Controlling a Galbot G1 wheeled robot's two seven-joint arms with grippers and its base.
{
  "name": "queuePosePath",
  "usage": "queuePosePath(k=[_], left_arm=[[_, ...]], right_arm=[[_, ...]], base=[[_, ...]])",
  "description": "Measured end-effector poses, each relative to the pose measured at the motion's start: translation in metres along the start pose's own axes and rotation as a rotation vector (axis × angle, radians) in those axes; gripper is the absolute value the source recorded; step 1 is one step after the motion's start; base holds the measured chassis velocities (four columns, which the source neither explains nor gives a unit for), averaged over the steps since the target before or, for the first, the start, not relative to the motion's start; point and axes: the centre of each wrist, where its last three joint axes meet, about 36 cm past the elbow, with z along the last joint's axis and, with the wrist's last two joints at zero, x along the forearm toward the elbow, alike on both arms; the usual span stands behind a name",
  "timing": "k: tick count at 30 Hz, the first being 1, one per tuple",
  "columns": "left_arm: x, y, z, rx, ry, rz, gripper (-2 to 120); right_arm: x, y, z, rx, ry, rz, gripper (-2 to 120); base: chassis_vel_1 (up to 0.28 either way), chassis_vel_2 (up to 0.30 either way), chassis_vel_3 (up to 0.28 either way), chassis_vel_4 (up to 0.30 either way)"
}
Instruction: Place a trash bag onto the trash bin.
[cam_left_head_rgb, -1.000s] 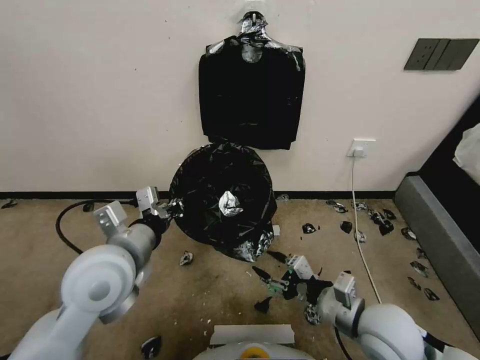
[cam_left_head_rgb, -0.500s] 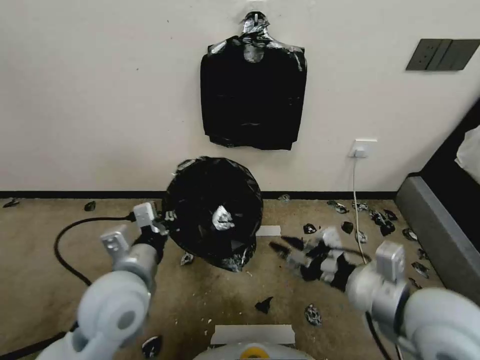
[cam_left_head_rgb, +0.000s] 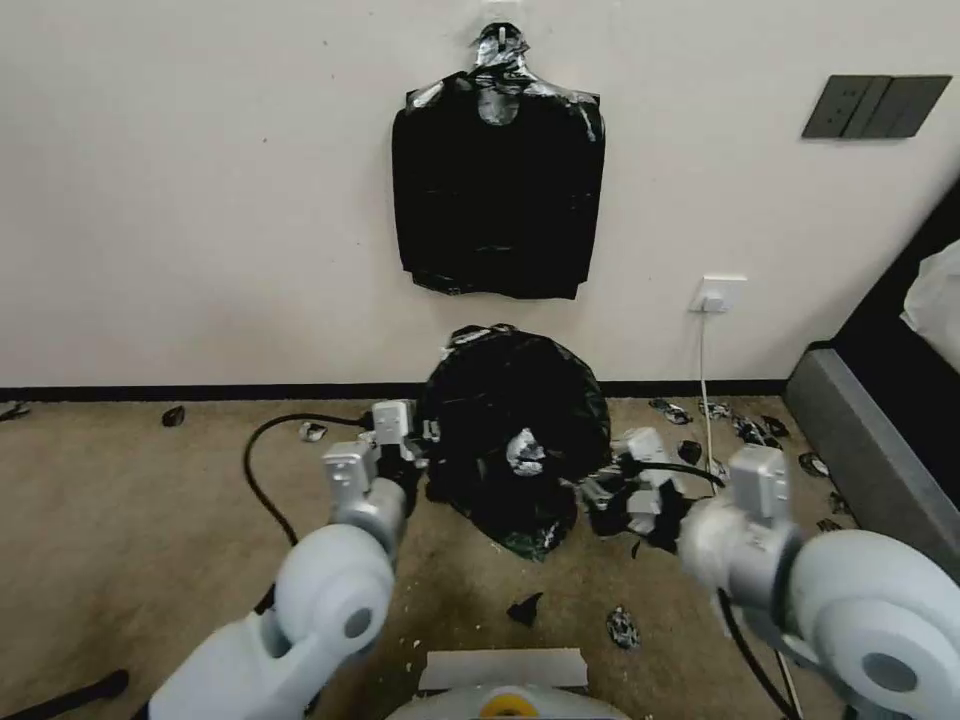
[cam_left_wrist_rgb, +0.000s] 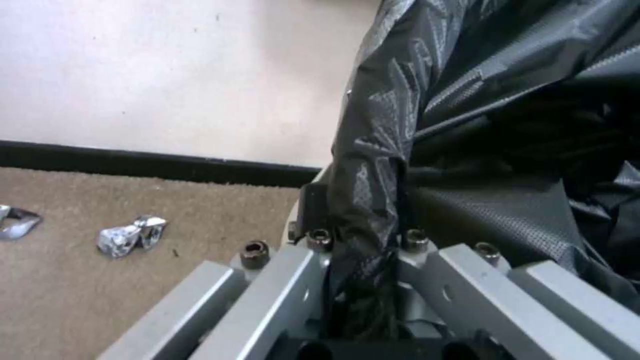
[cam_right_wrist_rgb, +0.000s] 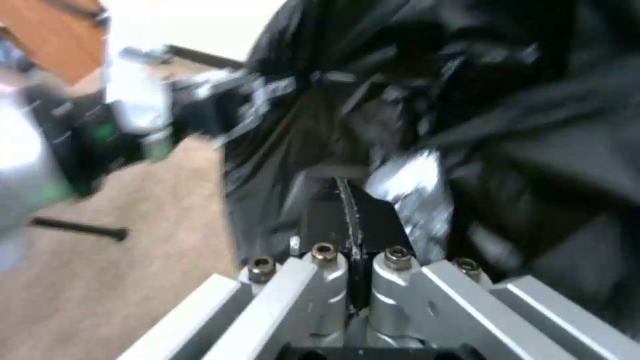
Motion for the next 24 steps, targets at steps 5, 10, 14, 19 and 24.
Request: queuePosePath(k=[5,10,14,19,24], left_arm=[[0.002,-0.001,0.006,-0.007,0.010,-0.011,3],[0.002,-0.003,0.008,-0.012,0.010,-0.016,3],[0.006,-0.002,0.009,-0.011,0.015,-0.020,3],[0.013,-0.001,0.011,-0.010,0.022,-0.023,3],[0.015,-0.001,0.010,-0.005,0.020,-0.022,3]], right_arm=[[-0.032,0.000,-0.019,-0.017,0.058,0.048,0],[-0.067,0.011,-0.026,-0.042,0.157,0.089,0],[-0.086,0.015,-0.024,-0.042,0.191,0.119,0],[-0.112,0.012,-0.017,-0.039,0.214,0.167,0],[-0.128,0.014,-0.007,-0.015,0.236,0.185,0]], base=[[0.000,0.000,0.000,0.000],[0.000,0.000,0.000,0.000],[0.000,0.000,0.000,0.000],[0.000,0.000,0.000,0.000],[0.000,0.000,0.000,0.000]])
